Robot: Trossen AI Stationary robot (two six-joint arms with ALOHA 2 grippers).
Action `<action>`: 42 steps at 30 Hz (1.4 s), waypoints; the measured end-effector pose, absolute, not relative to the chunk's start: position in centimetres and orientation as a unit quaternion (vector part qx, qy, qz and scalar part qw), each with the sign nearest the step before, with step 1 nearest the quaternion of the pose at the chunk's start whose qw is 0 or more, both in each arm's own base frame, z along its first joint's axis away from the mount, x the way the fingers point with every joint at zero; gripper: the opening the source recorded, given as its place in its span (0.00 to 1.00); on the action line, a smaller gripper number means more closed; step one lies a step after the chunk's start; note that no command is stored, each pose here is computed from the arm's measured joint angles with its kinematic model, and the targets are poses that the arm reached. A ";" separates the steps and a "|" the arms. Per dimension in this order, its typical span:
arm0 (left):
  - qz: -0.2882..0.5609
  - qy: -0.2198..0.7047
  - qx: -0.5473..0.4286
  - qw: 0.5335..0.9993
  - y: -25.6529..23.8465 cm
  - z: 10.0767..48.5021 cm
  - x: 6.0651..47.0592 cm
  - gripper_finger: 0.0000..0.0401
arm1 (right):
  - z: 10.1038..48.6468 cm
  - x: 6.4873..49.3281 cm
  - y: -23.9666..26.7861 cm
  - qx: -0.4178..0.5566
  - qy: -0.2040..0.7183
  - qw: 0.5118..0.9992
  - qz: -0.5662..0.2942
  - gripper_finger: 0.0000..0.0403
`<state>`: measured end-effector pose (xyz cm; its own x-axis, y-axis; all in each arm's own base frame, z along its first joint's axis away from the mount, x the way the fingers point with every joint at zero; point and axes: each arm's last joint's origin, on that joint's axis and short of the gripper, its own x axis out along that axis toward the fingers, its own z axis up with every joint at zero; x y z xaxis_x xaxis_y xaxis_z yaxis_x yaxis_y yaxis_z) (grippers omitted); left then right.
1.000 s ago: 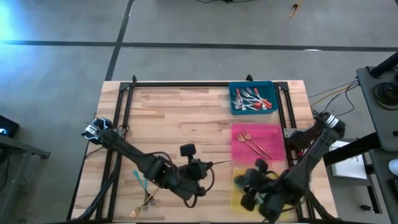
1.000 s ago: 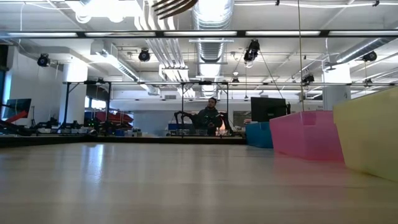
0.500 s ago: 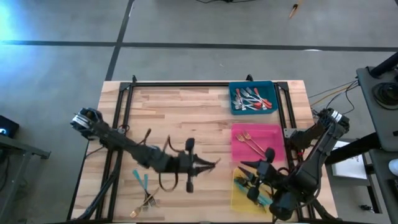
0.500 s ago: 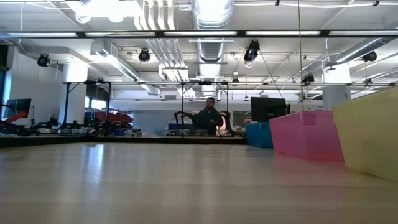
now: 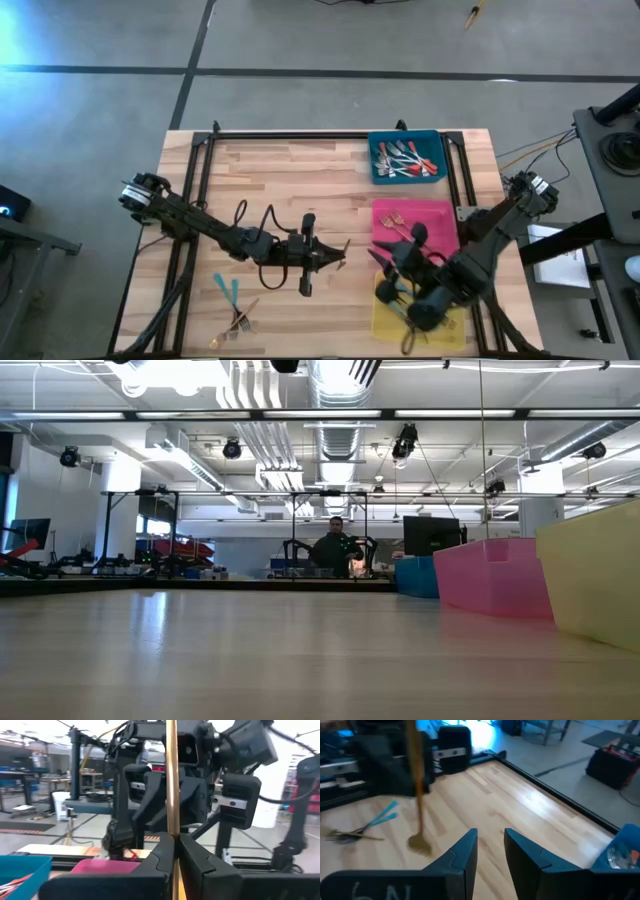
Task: Sort silverware by color (type)
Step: Put the gold fork into the pink bin
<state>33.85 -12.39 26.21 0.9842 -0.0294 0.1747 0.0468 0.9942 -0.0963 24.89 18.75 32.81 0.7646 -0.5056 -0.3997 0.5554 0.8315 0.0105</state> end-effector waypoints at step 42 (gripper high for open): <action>0.051 -0.148 -0.086 0.984 -9.5 22.0 27.6 0.00 | 34.7 35.7 9.8 0.058 0.144 0.977 -0.146 0.51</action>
